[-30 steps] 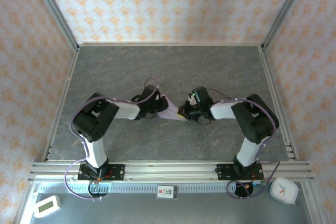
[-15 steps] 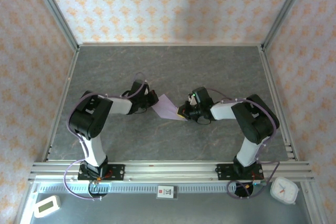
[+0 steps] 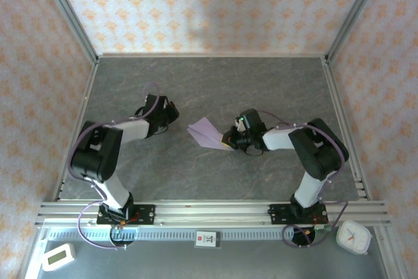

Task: Fold a paper plane with a square sheet of paper (pick it up from the middle)

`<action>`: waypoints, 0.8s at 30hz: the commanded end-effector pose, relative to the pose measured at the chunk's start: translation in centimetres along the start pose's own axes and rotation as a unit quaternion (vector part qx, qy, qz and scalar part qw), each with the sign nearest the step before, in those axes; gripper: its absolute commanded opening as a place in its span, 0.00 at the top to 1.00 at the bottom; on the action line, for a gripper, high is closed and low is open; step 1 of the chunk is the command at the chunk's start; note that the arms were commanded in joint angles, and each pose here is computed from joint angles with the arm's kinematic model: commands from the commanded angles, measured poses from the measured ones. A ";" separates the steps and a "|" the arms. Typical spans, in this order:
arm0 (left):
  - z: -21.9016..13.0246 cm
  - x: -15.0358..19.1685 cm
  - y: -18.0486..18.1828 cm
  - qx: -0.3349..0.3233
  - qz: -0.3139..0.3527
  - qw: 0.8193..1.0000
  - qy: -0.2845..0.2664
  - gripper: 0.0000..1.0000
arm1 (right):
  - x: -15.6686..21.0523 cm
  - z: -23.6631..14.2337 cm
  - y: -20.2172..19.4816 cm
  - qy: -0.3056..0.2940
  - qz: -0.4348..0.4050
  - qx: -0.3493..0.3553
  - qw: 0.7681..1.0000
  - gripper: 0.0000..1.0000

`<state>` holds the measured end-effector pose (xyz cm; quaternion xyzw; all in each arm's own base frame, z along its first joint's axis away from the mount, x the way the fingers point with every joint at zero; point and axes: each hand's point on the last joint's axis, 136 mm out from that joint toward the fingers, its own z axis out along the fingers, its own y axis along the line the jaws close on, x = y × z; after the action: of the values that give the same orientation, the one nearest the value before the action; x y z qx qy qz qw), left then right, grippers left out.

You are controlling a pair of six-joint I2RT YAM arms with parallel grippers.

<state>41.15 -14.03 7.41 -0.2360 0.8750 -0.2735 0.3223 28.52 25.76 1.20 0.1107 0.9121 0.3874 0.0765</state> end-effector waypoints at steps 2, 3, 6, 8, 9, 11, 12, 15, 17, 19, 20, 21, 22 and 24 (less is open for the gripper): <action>-1.6 5.3 -7.3 0.095 -0.034 0.994 0.047 1.00 | 5.3 -1.2 -13.0 0.045 0.094 0.224 0.969 1.00; -1.6 6.7 -8.3 0.113 -0.048 0.991 0.059 1.00 | 5.3 -1.2 -12.9 0.046 0.094 0.223 0.969 1.00; -1.8 9.3 -10.2 0.149 -0.086 0.982 0.081 1.00 | 5.2 -1.1 -12.9 0.046 0.093 0.223 0.969 1.00; -1.8 10.3 -10.9 0.159 -0.101 0.978 0.085 1.00 | 5.2 -1.1 -12.9 0.048 0.093 0.225 0.969 1.00; -1.8 10.8 -11.0 0.160 -0.104 0.978 0.086 1.00 | 5.3 -1.1 -13.0 0.048 0.093 0.226 0.968 1.00; -1.7 11.6 -11.0 0.160 -0.113 0.977 0.086 1.00 | 5.2 -1.0 -13.1 0.049 0.094 0.227 0.968 1.00; -1.5 11.9 -11.0 0.160 -0.118 0.976 0.088 1.00 | 5.2 -0.9 -13.1 0.049 0.094 0.227 0.968 1.00; -0.9 13.1 -10.6 0.157 -0.131 0.974 0.096 1.00 | 5.2 -0.8 -13.1 0.051 0.095 0.227 0.968 1.00; -0.4 13.6 -10.5 0.152 -0.131 0.974 0.101 1.00 | 5.2 -0.8 -13.0 0.052 0.095 0.226 0.968 1.00; 0.1 14.0 -10.1 0.143 -0.133 0.975 0.103 1.00 | 5.0 -0.7 -12.9 0.051 0.095 0.226 0.968 1.00; 0.2 14.3 -9.8 0.137 -0.135 0.976 0.104 1.00 | 5.0 -0.7 -12.9 0.051 0.095 0.227 0.968 1.00; 0.5 14.5 -9.4 0.129 -0.135 0.977 0.104 1.00 | 4.9 -0.7 -12.9 0.050 0.096 0.227 0.968 1.00; 0.7 14.8 -9.0 0.122 -0.136 0.977 0.106 1.00 | 4.8 -0.6 -12.9 0.050 0.095 0.227 0.968 1.00; 1.1 15.0 -8.3 0.112 -0.139 0.978 0.106 1.00 | 4.8 -0.6 -12.9 0.049 0.096 0.228 0.968 1.00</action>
<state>33.46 -29.46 5.96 -0.2714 0.8325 -0.4380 0.2037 28.50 25.75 0.86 0.1139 0.9140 0.3836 0.0672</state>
